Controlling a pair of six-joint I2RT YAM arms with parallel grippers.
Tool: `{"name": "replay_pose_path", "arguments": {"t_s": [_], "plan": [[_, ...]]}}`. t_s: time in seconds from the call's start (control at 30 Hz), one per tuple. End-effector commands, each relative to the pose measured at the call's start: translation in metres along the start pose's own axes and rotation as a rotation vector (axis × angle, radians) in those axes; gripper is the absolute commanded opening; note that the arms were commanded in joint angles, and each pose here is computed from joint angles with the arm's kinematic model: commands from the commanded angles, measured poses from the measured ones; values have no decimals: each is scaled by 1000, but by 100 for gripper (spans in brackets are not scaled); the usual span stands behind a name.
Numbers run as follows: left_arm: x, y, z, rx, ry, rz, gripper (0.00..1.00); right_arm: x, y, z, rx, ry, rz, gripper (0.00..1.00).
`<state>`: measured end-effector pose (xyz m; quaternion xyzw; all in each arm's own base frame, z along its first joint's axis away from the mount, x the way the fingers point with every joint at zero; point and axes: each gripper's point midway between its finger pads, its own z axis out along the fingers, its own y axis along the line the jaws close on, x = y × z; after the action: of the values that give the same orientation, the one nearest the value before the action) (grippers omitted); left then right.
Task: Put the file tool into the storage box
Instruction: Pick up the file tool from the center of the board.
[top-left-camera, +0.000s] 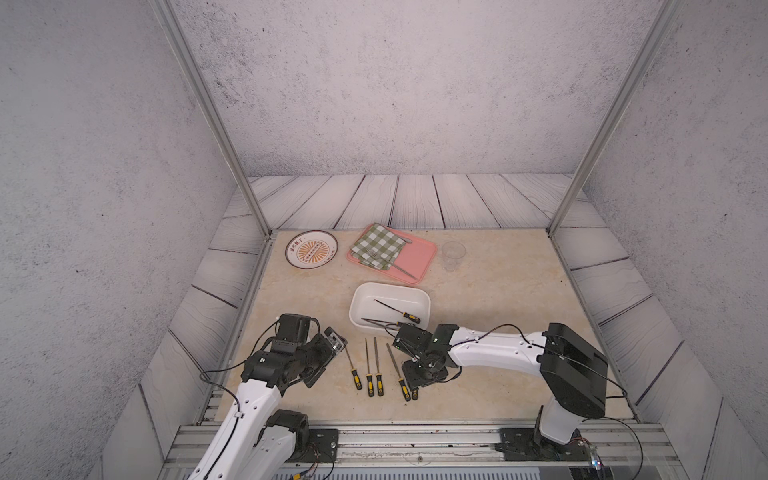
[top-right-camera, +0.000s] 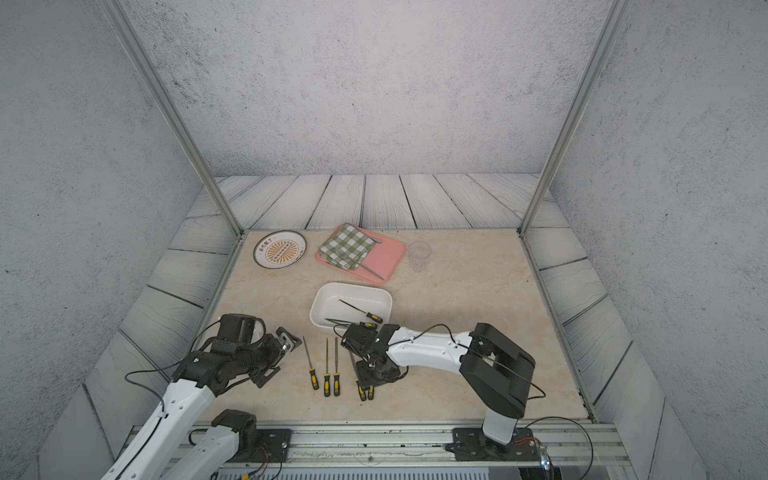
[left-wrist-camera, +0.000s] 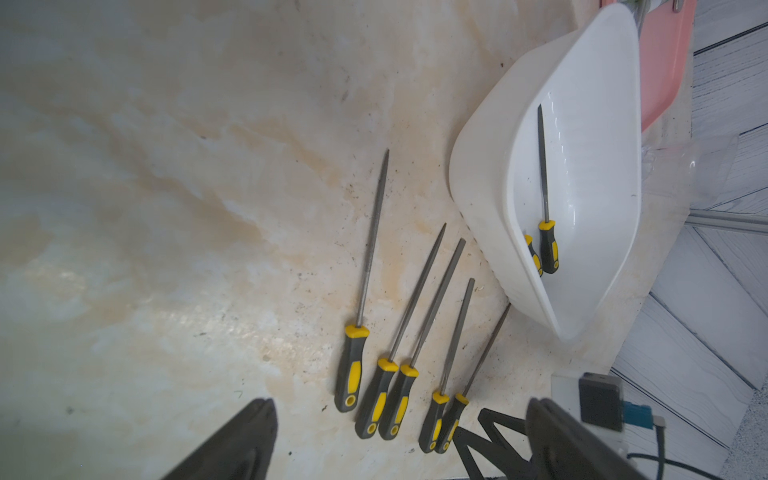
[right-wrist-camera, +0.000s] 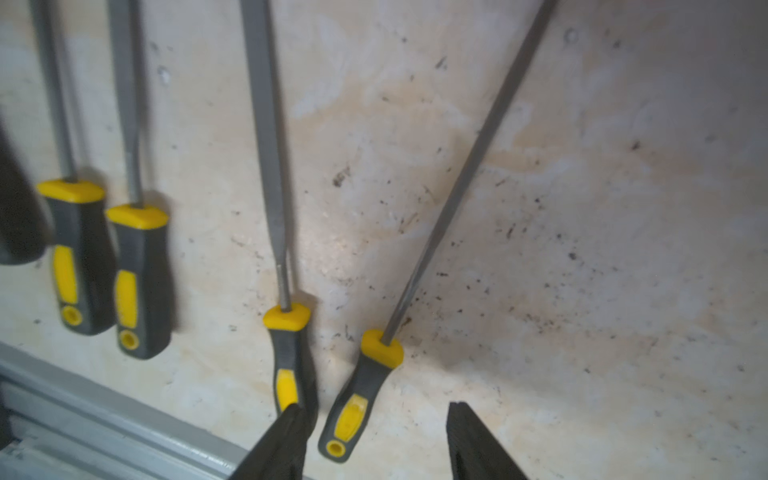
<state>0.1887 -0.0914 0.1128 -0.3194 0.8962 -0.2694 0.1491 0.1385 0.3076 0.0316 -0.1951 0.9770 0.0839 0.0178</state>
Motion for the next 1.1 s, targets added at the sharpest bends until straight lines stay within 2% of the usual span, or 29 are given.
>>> {"name": "replay_pose_path", "arguments": {"t_s": [0.0, 0.33, 0.43, 0.53, 0.73, 0.9, 1.07], "plan": [[-2, -8, -4, 21, -4, -7, 100, 7, -13, 5, 78, 40, -27, 56], [-2, -14, -5, 32, 6, -4, 100, 13, -32, 8, 155, 44, -21, 47], [-3, -14, -5, 34, 5, -5, 100, 14, -30, 11, 149, 53, -33, 40], [-3, -16, -5, 35, 10, -5, 100, 14, -30, 12, 147, 59, -52, 28], [-4, -17, -13, 24, -2, 11, 100, 19, -45, -2, 192, 46, -154, 17], [-8, -21, -22, 21, -25, 21, 100, 31, -47, -24, 144, 32, -276, 16], [-17, -38, -41, 46, -65, 39, 99, 55, -42, -59, 20, 34, -361, 16]]}}
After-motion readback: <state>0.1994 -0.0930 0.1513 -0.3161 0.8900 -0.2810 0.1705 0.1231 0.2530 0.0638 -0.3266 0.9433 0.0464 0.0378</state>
